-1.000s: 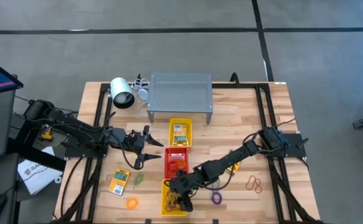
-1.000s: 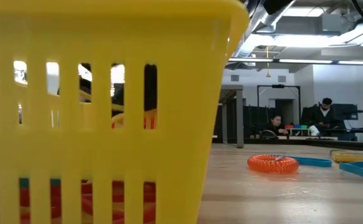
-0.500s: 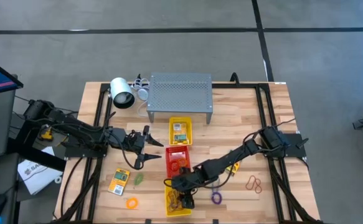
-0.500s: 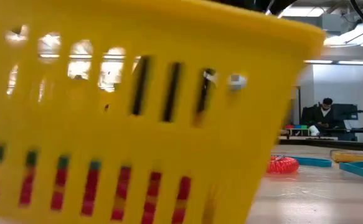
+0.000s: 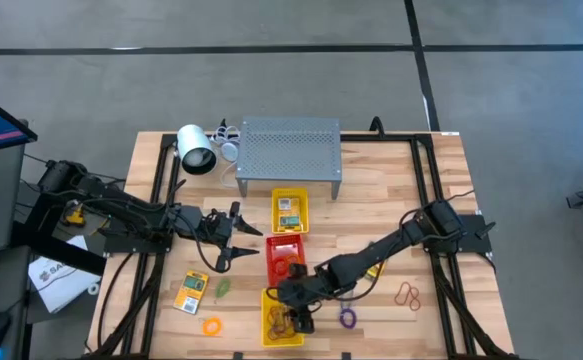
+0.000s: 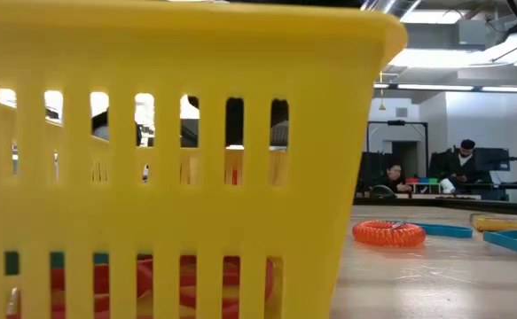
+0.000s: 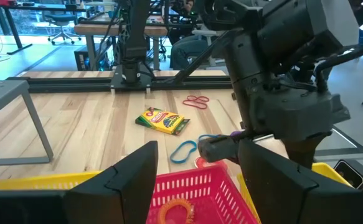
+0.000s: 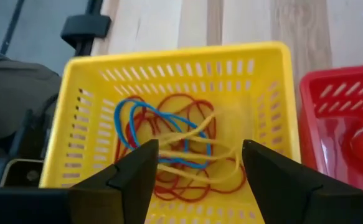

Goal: Pick & Place Office Desk Supplies
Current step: Put the yellow rubber band into the bottom yellow bin, then put the crayon into the top yellow bin

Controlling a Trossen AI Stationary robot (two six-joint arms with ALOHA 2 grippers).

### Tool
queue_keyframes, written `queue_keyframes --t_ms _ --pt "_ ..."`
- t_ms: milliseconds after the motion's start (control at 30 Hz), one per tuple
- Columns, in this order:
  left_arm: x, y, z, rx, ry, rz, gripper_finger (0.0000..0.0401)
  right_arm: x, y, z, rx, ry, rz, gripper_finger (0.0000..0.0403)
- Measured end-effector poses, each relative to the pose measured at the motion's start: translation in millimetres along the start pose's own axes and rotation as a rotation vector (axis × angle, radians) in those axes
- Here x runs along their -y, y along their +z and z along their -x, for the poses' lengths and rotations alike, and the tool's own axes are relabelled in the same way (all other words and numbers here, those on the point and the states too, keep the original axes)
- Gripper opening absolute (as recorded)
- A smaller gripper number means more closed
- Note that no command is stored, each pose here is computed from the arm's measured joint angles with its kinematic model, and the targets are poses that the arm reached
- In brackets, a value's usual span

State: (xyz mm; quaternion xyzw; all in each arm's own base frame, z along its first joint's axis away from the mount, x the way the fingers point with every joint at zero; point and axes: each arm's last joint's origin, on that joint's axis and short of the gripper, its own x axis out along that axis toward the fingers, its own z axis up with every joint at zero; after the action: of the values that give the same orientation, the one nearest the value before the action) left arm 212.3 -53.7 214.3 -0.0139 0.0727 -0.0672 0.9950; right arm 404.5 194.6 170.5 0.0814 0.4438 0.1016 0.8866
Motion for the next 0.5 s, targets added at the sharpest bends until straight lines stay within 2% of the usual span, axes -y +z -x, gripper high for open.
queue_keyframes --t_ms 367,433,500 --pt "0.0 0.0 0.0 0.0 0.0 0.0 0.0218 -15.6 13.8 16.7 -0.046 -0.041 0.071 0.0228" --pt "0.0 0.0 0.0 0.0 0.0 0.0 0.0218 -18.1 17.3 24.1 -0.078 -0.08 0.094 0.0228" --pt "0.0 0.0 0.0 0.0 0.0 0.0 0.0218 -15.7 15.3 32.1 -0.156 -0.172 0.108 0.0228"
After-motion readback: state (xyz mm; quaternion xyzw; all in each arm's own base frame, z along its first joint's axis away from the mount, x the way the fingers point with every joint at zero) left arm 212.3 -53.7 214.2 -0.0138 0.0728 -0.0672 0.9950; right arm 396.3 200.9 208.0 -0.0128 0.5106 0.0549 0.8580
